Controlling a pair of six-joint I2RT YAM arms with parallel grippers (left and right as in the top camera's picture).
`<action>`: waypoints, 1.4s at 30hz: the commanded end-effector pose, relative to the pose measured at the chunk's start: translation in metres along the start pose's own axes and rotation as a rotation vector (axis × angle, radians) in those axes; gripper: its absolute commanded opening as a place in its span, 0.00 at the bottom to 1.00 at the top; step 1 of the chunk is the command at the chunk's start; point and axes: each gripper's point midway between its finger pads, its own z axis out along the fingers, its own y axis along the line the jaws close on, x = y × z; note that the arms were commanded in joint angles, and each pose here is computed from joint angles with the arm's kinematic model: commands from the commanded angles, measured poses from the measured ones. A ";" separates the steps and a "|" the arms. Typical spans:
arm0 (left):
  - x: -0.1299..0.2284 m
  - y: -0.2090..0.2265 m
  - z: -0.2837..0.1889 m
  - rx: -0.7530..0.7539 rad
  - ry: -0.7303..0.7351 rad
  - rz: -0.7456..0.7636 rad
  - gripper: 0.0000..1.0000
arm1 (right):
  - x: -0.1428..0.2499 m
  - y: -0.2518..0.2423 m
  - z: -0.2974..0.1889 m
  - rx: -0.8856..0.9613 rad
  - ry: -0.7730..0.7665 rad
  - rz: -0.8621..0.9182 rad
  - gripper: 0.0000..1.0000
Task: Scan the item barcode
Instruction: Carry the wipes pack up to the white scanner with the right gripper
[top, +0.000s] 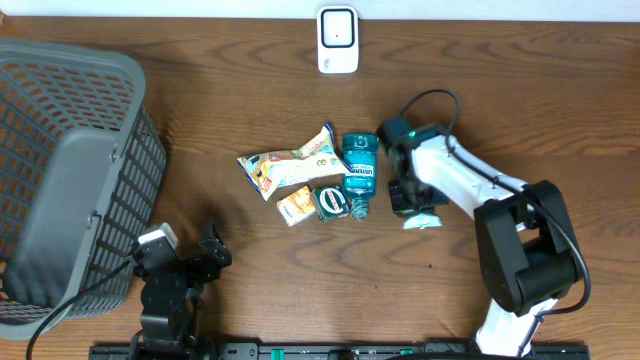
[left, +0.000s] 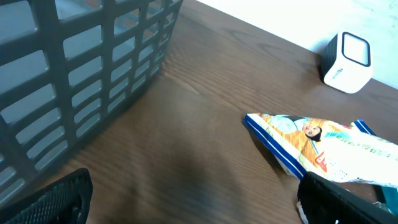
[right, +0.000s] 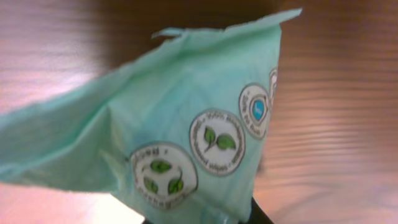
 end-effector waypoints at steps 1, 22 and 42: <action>0.001 0.002 0.001 -0.010 -0.001 -0.009 0.98 | 0.007 0.073 -0.058 -0.524 -0.025 -0.318 0.01; 0.001 0.002 0.001 -0.011 -0.001 -0.009 0.98 | 0.068 0.120 -0.202 -1.336 -0.480 -0.946 0.01; 0.001 0.002 0.001 -0.010 -0.001 -0.009 0.98 | -0.099 0.082 -0.148 -0.549 -0.748 -0.726 0.01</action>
